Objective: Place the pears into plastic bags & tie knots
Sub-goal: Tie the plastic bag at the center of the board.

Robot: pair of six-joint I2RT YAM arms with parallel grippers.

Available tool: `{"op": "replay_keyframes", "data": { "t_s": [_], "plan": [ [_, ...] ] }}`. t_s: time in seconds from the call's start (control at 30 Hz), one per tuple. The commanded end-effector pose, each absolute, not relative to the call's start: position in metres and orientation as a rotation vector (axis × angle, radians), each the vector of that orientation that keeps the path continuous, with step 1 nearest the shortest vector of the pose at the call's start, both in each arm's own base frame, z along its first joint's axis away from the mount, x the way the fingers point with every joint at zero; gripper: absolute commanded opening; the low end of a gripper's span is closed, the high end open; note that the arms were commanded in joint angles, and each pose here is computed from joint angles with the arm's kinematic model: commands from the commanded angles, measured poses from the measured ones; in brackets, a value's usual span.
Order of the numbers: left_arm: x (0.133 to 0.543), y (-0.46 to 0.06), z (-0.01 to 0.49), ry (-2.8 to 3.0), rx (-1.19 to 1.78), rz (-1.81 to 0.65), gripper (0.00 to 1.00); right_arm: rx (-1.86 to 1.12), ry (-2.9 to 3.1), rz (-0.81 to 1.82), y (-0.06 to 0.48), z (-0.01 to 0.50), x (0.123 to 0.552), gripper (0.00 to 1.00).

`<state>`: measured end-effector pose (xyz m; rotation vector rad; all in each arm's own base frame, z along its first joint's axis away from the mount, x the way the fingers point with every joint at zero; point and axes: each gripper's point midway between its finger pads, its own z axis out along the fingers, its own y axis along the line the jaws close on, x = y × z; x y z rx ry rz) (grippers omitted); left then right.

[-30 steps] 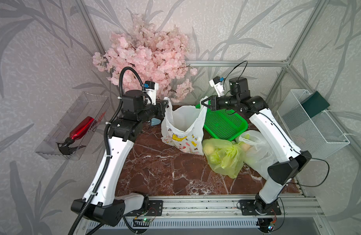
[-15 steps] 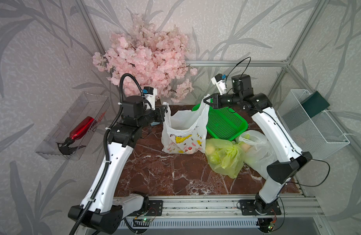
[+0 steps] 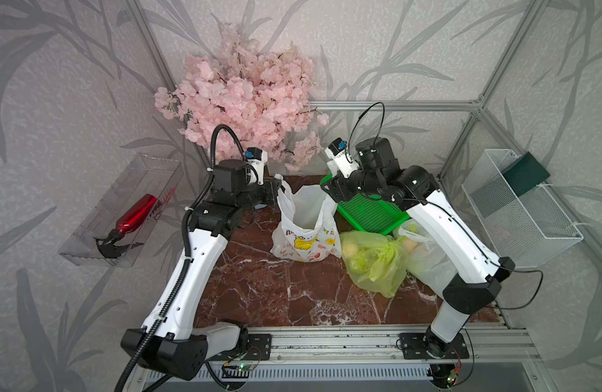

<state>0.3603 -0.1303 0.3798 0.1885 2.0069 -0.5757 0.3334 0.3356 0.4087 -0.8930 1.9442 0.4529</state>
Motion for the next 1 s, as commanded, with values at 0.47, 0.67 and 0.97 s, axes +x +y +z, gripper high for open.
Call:
{"op": "replay_keyframes", "data": {
  "t_s": [0.47, 0.67, 0.97],
  "plan": [
    [0.363, -0.135, 0.412, 1.943, 0.231, -0.577, 0.00, -0.966, 1.705, 0.895, 0.436, 0.393, 0.318, 1.00],
    [0.363, -0.135, 0.412, 1.944, 0.233, -0.578, 0.00, -0.914, 1.681, 0.969, 0.458, 0.371, 0.337, 0.99],
    [0.362, -0.137, 0.412, 1.949, 0.240, -0.584, 0.00, -0.813, 1.694, 1.038, 0.472, 0.356, 0.397, 0.94]
  ]
}}
